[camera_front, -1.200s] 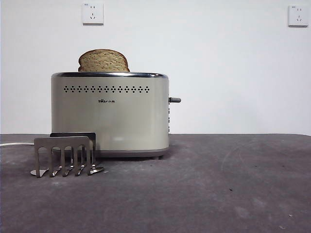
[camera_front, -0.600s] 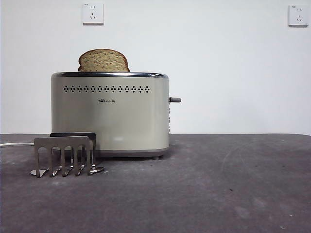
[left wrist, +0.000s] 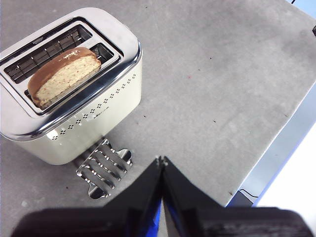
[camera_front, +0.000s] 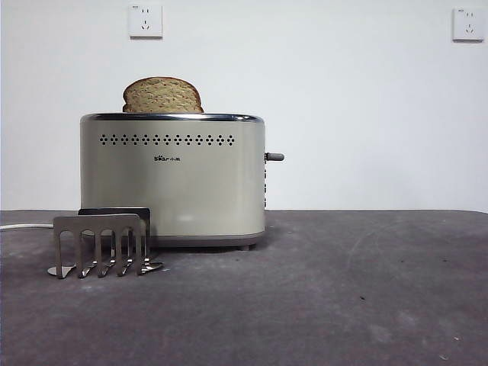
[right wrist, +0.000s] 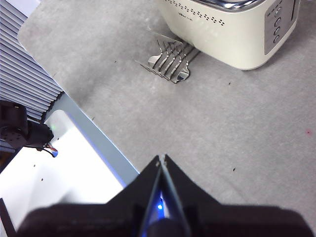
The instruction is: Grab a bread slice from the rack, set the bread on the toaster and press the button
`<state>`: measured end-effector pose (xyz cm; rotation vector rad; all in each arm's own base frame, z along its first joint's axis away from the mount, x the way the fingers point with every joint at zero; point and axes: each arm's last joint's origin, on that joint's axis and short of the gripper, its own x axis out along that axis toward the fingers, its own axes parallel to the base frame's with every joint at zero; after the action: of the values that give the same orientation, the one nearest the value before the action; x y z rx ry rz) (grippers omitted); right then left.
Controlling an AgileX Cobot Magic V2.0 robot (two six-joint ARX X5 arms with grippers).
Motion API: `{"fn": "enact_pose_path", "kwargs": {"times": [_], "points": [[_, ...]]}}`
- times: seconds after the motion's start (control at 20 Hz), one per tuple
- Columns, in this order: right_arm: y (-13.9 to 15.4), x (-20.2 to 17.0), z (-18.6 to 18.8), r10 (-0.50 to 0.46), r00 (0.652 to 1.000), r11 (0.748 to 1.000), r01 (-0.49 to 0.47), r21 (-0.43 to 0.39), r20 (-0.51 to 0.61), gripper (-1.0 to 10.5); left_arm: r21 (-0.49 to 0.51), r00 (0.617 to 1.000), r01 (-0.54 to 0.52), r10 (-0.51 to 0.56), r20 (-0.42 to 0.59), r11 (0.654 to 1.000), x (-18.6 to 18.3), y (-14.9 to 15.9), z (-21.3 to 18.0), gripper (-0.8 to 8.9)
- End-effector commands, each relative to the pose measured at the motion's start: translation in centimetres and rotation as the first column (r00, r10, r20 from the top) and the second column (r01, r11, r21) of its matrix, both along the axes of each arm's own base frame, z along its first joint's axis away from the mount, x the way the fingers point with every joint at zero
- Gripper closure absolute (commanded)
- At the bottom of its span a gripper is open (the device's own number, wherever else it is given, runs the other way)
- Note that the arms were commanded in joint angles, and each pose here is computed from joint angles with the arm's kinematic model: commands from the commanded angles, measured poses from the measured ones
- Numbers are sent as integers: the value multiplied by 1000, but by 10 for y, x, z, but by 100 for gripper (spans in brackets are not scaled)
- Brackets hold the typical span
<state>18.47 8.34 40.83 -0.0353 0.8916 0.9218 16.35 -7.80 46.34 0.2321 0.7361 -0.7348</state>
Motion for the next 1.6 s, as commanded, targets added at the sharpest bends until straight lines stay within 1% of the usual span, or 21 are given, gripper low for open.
{"fn": "enact_pose_path", "kwargs": {"times": [0.05,0.15,0.25,0.3,0.35,0.4,0.45,0.5,0.6,0.7,0.8,0.85,0.9,0.95,1.05,1.2,1.35,1.5,1.6], "points": [[0,0,-1,6,1000,1000,-6,-3,1,946,4,1000,4,-4,-17,1000,-3,0,0,817],[0,0,-1,6,1000,1000,-6,-3,1,946,31,999,-35,34,26,999,-3,3,2,817],[0,0,-1,6,1000,1000,-6,-3,1,946,17,997,-47,46,64,999,-12,8,7,817],[0,0,-1,6,1000,1000,-6,-3,1,946,25,992,-35,31,125,999,-19,14,12,817],[0,0,-1,6,1000,1000,-6,-3,1,946,22,977,-33,28,211,999,-28,21,19,817],[0,0,-1,6,1000,1000,-6,-3,1,946,-11,946,-59,59,319,998,-36,29,27,817],[0,0,-1,6,1000,1000,-6,-3,1,946,-61,898,-86,104,428,994,-45,37,34,817],[0,0,-1,6,1000,1000,-6,-3,1,946,-110,841,-96,140,523,989,-54,45,37,817],[0,0,-1,6,1000,1000,-6,-3,1,946,-170,715,-136,215,666,976,-71,56,29,817],[0,0,-1,6,1000,1000,-6,-3,1,946,-206,599,-200,285,748,958,-83,64,4,817],[0,0,-1,6,1000,1000,-6,-3,1,946,-234,508,-274,347,789,933,-87,69,-29,817],[0,0,-1,6,1000,1000,-6,-3,1,946,-245,476,-293,364,801,924,-88,71,-47,817],[0,0,-1,6,1000,1000,-6,-3,1,946,-253,459,-300,372,807,920,-88,72,-66,817],[0,0,-1,6,1000,1000,-6,-3,1,946,-263,454,-302,381,806,916,-88,72,-85,817],[0,0,-1,6,1000,1000,-6,-3,1,946,-276,463,-312,400,791,909,-85,73,-123,817],[0,0,-1,6,1000,1000,-6,-3,1,946,-265,520,-330,409,750,906,-75,73,-176,817],[0,0,-1,6,1000,1000,-6,-3,1,946,-257,579,-352,425,696,900,-69,73,-219,817],[0,0,-1,6,1000,1000,-6,-3,1,946,-247,619,-367,433,655,897,-67,73,-250,817],[0,0,-1,6,1000,1000,-6,-3,1,946,-238,634,-372,433,641,897,-66,73,-267,817]]}}
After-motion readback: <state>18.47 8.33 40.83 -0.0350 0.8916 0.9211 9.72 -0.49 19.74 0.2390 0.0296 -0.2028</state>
